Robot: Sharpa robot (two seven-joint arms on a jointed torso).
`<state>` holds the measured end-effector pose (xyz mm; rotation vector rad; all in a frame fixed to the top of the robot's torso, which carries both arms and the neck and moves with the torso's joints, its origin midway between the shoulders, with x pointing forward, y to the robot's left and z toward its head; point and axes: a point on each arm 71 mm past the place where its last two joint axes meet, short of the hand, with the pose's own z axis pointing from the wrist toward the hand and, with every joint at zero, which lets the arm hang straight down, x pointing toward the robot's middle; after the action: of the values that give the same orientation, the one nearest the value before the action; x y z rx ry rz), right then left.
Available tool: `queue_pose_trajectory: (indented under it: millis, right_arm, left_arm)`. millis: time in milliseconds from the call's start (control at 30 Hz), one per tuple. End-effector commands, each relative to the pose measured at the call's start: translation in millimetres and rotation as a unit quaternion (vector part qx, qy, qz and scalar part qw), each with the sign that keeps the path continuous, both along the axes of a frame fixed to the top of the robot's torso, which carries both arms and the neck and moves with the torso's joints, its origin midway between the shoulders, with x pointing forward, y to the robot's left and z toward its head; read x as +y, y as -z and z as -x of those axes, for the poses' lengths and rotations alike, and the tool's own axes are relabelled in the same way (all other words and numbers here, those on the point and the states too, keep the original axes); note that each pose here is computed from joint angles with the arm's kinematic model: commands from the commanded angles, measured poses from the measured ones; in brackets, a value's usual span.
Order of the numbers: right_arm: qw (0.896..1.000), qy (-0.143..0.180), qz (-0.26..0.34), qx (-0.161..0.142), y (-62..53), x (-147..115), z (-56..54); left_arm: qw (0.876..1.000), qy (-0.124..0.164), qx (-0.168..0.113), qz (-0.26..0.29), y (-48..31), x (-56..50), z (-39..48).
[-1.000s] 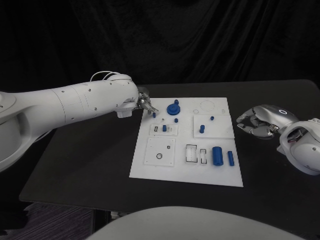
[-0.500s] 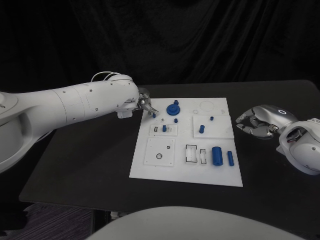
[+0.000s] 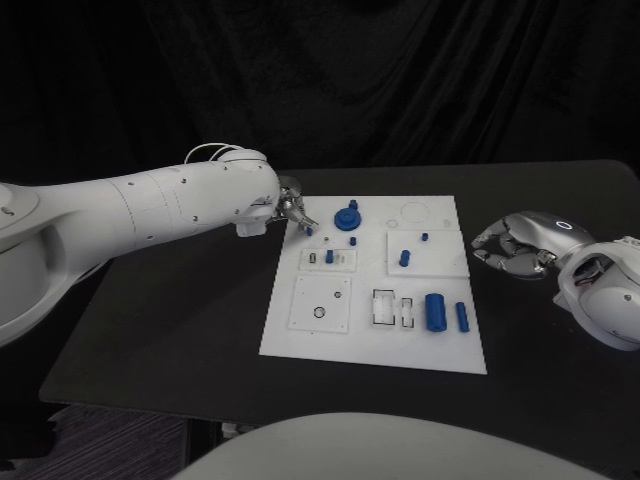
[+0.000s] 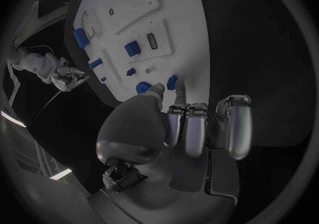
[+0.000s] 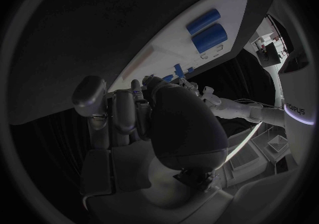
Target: Assemble the parts on the task board
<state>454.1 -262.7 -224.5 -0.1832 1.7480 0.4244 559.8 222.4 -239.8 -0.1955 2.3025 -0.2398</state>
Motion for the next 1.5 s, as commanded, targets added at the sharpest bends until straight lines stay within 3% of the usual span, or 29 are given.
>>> queue_pose_trajectory:
  millis: [33,700,1500]
  right_arm:
    - [1.0,0.006,0.006,0.008,1.7,-0.4,0.5]
    - [1.0,0.008,0.009,0.013,2.4,-0.5,0.7]
    - [1.0,0.011,0.014,0.018,3.4,-1.2,0.4]
  left_arm:
    - [1.0,0.01,0.006,0.004,1.2,-3.1,0.8]
    - [1.0,0.015,0.008,0.008,6.3,-8.5,0.6]
    - [1.0,0.013,0.001,0.015,9.0,-5.5,3.1]
